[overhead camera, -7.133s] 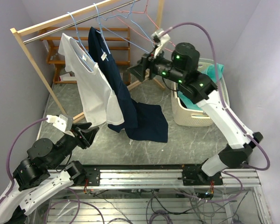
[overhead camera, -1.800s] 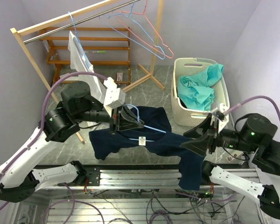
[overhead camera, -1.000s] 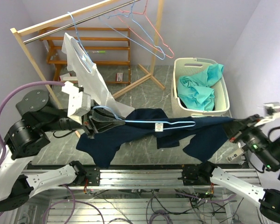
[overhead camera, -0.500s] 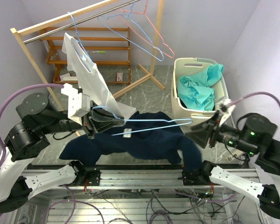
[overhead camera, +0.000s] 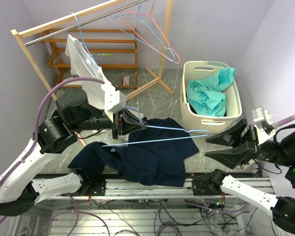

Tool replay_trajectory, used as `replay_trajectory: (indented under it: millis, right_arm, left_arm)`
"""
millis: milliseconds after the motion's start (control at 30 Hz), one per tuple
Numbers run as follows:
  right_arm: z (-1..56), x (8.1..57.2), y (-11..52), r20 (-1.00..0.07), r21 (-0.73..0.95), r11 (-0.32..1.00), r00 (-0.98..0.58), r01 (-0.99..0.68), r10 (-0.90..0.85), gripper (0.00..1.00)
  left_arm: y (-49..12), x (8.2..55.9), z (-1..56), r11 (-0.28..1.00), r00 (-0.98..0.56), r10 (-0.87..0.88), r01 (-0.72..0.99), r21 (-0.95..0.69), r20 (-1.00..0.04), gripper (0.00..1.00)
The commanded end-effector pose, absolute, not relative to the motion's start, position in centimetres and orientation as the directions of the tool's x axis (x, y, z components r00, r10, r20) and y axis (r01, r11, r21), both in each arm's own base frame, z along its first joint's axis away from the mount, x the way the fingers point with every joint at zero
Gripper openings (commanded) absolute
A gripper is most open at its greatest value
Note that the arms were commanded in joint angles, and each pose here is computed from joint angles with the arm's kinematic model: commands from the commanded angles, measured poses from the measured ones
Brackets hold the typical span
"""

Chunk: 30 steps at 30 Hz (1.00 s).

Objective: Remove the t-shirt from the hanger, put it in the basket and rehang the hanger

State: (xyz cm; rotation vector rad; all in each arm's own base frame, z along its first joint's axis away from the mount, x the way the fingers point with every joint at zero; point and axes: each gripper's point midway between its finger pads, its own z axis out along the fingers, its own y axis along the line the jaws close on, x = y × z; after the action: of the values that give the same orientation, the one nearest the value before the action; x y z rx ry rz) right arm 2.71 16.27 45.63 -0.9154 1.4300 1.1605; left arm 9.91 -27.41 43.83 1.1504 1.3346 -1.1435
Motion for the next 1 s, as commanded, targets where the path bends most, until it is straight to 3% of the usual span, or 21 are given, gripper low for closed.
replay_trajectory:
  millis: [0,300,533,600,633,700,800,967]
  right_arm:
    - [46.2,4.6,16.8,-0.988,0.155,0.299,-0.146,-0.941,0.053,0.50]
    - [41.4,8.8,20.6,-0.971,0.181,0.332,-0.223,-0.926,-0.092,0.54]
    - [39.2,8.6,22.2,-0.952,0.217,0.266,-0.264,-0.939,-0.155,0.52]
    - [38.4,8.7,22.2,-0.945,0.226,0.270,-0.277,-0.936,-0.171,0.37]
    - [38.0,8.6,22.1,-0.940,0.233,0.272,-0.287,-0.934,-0.181,0.21]
    - [37.5,8.6,21.8,-0.934,0.239,0.291,-0.301,-0.927,-0.193,0.00]
    - [37.5,8.8,20.7,-0.934,0.225,0.349,-0.304,-0.910,-0.190,0.00]
    - [38.3,8.8,18.3,-0.944,0.199,0.436,-0.291,-0.877,-0.154,0.00]
  left_arm:
    - [-28.1,8.4,45.6,-0.005,-0.035,-0.009,0.999,-0.035,-0.999,0.07]
    - [-29.4,8.5,44.0,-0.063,-0.070,0.038,0.995,-0.072,-0.997,0.07]
    - [-29.7,8.9,43.8,-0.055,-0.068,0.038,0.996,-0.070,-0.997,0.07]
    - [-29.7,8.9,43.9,-0.050,-0.065,0.034,0.997,-0.066,-0.997,0.07]
    - [-29.7,9.0,44.0,-0.047,-0.064,0.032,0.997,-0.065,-0.997,0.07]
    - [-29.6,9.0,44.1,-0.042,-0.062,0.029,0.997,-0.063,-0.998,0.07]
    - [-29.5,9.3,44.0,-0.015,-0.069,0.029,0.997,-0.069,-0.997,0.07]
    - [-28.6,9.7,43.8,0.045,-0.070,0.026,0.997,-0.069,-0.997,0.36]
